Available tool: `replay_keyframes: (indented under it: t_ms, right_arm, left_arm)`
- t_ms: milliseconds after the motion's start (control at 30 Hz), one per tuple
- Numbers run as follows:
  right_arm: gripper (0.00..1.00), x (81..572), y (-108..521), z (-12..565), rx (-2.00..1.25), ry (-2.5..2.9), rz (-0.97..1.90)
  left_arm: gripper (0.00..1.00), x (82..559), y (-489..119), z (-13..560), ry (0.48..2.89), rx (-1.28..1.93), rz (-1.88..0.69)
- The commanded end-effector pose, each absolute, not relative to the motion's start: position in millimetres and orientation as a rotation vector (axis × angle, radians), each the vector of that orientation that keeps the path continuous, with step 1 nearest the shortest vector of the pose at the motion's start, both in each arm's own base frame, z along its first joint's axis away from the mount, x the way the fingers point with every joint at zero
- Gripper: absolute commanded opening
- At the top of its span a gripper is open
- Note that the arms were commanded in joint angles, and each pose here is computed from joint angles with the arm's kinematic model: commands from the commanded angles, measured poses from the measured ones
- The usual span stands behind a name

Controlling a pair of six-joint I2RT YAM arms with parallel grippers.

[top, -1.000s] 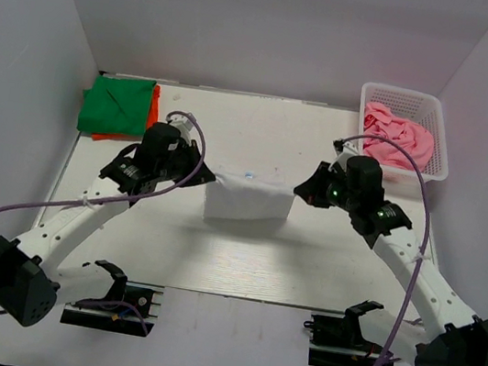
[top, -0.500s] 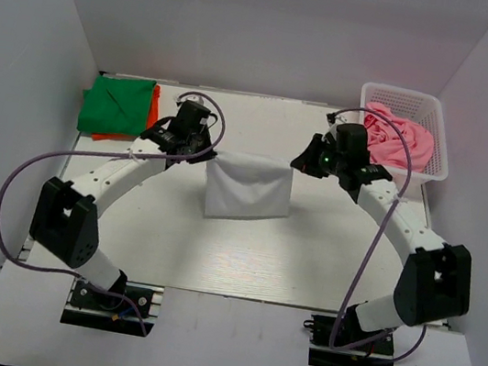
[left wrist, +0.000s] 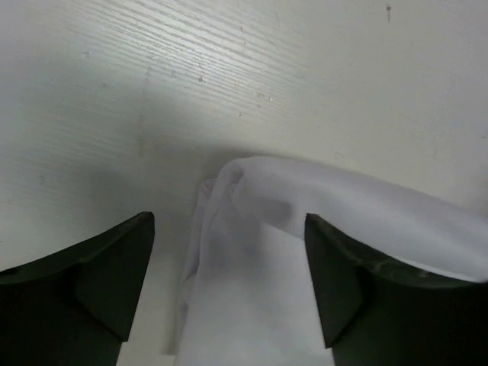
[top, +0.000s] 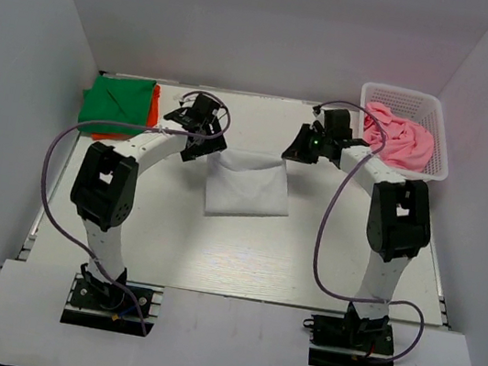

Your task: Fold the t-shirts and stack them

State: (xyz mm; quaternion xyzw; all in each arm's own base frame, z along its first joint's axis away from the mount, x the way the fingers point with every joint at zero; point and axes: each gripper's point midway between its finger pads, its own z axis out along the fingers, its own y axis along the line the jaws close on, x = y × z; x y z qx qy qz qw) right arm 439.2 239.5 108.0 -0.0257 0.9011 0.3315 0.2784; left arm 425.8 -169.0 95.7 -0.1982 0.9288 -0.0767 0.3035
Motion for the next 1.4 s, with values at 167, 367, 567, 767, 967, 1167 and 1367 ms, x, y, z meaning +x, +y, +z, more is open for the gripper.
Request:
replay_keyframes:
  t_ms: [167,367,567,767,967,1167,1367]
  right_arm:
    - [0.91,458.8,243.6,144.9,-0.184,2.321,0.879]
    - [0.91,414.1,221.5,149.2,-0.126,2.306,0.829]
    - [0.91,366.4,199.2,145.7,-0.074,2.309,0.791]
    - [0.91,329.9,188.3,145.8,-0.073,2.312,0.8]
    - [0.91,316.4,165.9,144.3,-0.035,2.304,0.679]
    - [0.91,313.8,150.1,146.4,0.006,2.277,0.591]
    - [0.91,313.0,142.8,144.2,0.006,2.276,0.544]
  left_arm:
    - [1.0,448.9,-155.6,124.4,2.425,-0.514,-0.155]
    - [1.0,410.7,-171.2,107.3,2.46,-0.43,-0.321]
    - [1.0,380.2,-189.3,80.4,2.548,-0.342,-0.46]
    - [1.0,368.0,-190.9,39.8,2.635,-0.321,-0.401]
    - [0.84,361.9,-200.5,-6.3,2.749,-0.239,-0.331]
    - [0.4,362.1,-209.1,-15.7,2.764,-0.196,-0.313]
    - [0.0,405.7,-185.2,-0.2,2.682,-0.062,-0.068]
